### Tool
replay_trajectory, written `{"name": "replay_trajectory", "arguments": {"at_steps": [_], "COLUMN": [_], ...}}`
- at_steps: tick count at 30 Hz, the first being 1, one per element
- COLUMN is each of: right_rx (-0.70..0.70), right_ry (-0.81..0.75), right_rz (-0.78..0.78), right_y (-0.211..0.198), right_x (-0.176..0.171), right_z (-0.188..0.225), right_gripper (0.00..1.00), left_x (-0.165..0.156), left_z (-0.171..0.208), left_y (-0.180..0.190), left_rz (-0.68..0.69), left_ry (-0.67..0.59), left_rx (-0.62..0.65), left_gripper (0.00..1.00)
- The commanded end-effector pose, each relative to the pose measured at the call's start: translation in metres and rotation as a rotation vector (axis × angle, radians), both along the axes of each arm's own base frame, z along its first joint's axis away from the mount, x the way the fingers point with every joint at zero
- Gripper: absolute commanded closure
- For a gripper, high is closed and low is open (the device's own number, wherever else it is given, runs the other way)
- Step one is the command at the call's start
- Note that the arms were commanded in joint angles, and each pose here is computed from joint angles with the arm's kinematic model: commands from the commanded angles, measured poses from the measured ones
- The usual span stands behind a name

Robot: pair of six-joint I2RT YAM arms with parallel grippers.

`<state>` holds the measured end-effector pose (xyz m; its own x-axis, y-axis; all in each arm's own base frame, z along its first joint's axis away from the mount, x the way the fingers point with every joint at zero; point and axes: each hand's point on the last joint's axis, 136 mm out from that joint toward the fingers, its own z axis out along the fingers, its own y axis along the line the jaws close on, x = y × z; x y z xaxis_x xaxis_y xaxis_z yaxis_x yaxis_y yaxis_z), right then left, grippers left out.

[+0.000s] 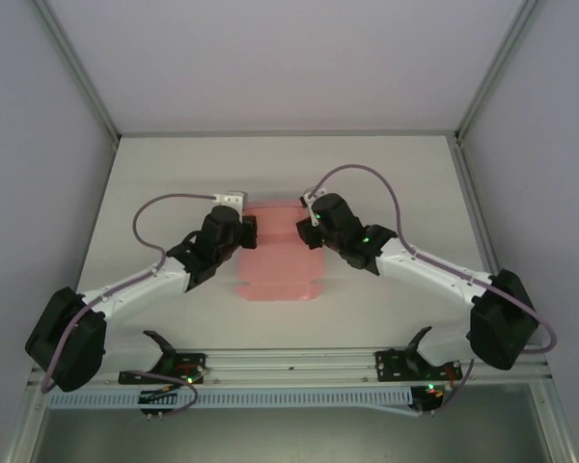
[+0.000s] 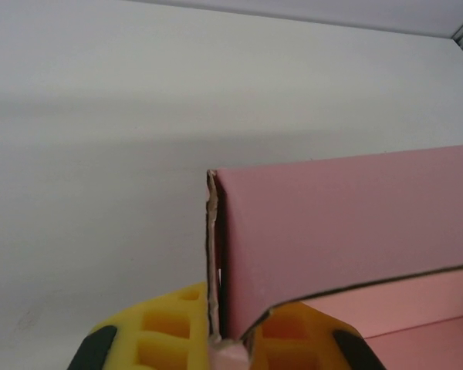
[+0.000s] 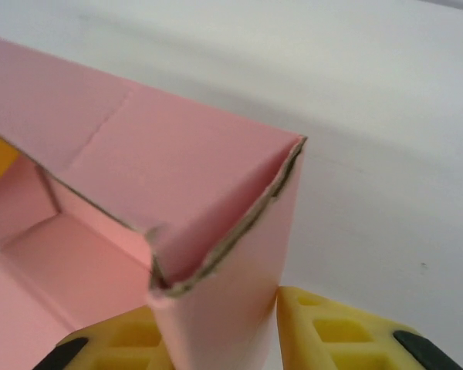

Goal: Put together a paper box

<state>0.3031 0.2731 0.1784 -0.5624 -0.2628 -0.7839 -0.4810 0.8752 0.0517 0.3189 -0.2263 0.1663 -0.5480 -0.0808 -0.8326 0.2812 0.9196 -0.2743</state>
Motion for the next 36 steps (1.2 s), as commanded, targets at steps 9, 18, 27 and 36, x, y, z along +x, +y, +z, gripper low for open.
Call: {"name": "replay_trajectory", "arguments": {"at_steps": [9,18,27,36], "right_rx": [-0.495,-0.808,-0.856,-0.490], "right_ry": [-0.259,-0.421,-0.442,-0.207], "right_rz": [-0.685,-0.973,-1.050,-0.764], "right_y": [-0.088,-0.184,-0.205,-0.152], "right_x": [0.052,0.054,0.054,0.079], "right_z": [0.003,0.045,0.057,-0.010], "right_gripper": [0.95,0.99,0.97,0.93], "left_x": [0.013,-0.007,-0.011,0.009], "left_z": [0.000,-0.049,-0.055,-0.021], "left_y": [0.031,0.171,0.174,0.108], "left_rz": [0.290,0.765,0.741,0.498], "left_ry": [0.074,0.268,0.262,0.168], "left_rx": [0.029,0.365,0.417,0.194], "left_gripper": [1.00,1.00,1.00,1.00]}}
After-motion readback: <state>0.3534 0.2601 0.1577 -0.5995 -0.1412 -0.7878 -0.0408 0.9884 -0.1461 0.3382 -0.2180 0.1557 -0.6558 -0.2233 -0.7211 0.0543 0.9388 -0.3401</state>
